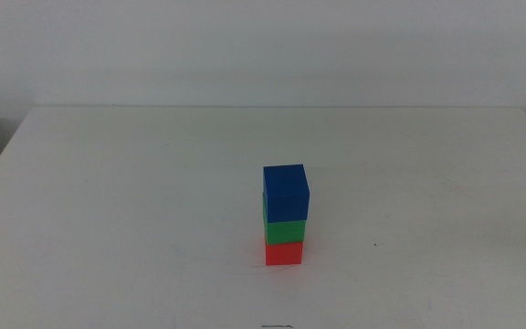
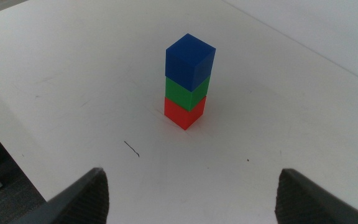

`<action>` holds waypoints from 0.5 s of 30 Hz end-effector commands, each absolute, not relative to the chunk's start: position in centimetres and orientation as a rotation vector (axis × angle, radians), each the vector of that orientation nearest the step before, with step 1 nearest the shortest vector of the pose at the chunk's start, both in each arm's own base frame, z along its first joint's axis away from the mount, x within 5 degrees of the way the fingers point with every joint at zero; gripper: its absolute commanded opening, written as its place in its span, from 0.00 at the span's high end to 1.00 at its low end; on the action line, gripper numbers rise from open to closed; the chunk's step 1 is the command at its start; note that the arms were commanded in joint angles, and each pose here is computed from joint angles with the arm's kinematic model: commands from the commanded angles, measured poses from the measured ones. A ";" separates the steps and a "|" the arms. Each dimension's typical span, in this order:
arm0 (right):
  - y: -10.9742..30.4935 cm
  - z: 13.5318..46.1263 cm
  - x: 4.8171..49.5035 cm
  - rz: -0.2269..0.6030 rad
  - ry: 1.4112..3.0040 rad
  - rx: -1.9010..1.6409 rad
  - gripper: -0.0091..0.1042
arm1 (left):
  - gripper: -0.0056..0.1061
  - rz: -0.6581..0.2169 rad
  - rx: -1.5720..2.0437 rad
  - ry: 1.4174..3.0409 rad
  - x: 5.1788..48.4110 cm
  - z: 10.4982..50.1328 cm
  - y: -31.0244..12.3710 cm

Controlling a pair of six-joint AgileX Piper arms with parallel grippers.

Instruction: Stack red cubes first, then green, then blue cubes in a specific spot.

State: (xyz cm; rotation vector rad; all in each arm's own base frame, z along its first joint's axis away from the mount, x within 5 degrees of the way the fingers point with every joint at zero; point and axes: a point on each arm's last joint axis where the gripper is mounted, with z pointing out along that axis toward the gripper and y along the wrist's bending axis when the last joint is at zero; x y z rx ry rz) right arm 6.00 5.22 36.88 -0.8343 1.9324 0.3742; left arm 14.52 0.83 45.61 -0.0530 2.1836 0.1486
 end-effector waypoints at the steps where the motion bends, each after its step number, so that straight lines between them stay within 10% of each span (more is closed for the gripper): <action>1: 5.3 38.1 6.3 0.374 1.849 -0.803 0.09 | 0.11 0.135 -0.050 2.033 13.5 47.3 0.8; 15: 3.7 39.2 7.8 0.148 1.740 -0.606 0.09 | 0.11 0.026 -0.005 1.706 6.7 38.7 0.3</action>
